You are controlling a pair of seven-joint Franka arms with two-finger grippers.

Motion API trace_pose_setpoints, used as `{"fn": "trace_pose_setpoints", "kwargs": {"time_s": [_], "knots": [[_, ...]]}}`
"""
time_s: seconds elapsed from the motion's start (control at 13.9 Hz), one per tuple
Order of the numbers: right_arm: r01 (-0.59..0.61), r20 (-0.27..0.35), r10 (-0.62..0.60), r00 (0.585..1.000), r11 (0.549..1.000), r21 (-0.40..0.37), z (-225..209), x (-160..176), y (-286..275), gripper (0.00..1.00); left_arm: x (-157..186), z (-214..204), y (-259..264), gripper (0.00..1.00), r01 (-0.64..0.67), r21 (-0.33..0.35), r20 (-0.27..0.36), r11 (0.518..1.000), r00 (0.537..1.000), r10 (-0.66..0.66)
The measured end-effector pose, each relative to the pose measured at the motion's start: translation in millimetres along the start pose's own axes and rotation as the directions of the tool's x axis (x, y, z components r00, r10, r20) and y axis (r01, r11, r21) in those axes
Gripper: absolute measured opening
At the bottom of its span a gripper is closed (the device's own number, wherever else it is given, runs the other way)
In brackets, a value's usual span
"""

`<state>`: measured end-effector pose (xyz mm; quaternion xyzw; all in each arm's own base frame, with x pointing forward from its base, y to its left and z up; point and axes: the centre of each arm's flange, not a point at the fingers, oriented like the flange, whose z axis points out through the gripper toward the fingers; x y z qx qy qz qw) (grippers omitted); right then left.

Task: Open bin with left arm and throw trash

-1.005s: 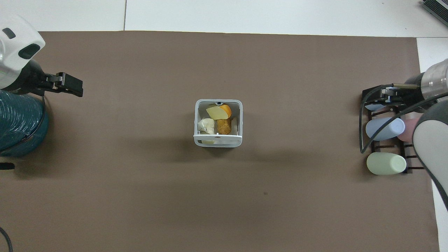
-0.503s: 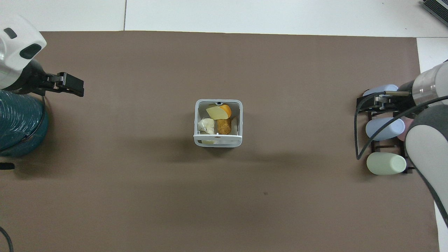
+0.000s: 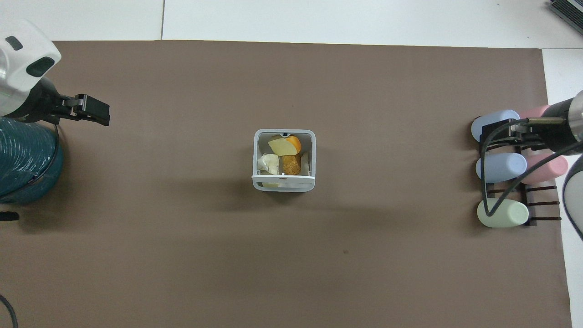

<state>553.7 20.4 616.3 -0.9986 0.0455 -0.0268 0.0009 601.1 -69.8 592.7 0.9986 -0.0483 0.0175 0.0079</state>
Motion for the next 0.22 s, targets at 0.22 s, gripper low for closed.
{"fn": "trace_pose_setpoints", "kwargs": {"time_s": [0.22], "knots": [[-0.003, 0.013, 0.003, 1.000, 1.000, -0.002, -1.0, -1.5, 1.9, 1.00, 1.0, -0.8, 0.1, 1.00, 0.000, 0.000, -0.009, 1.000, 1.000, 0.000]]}}
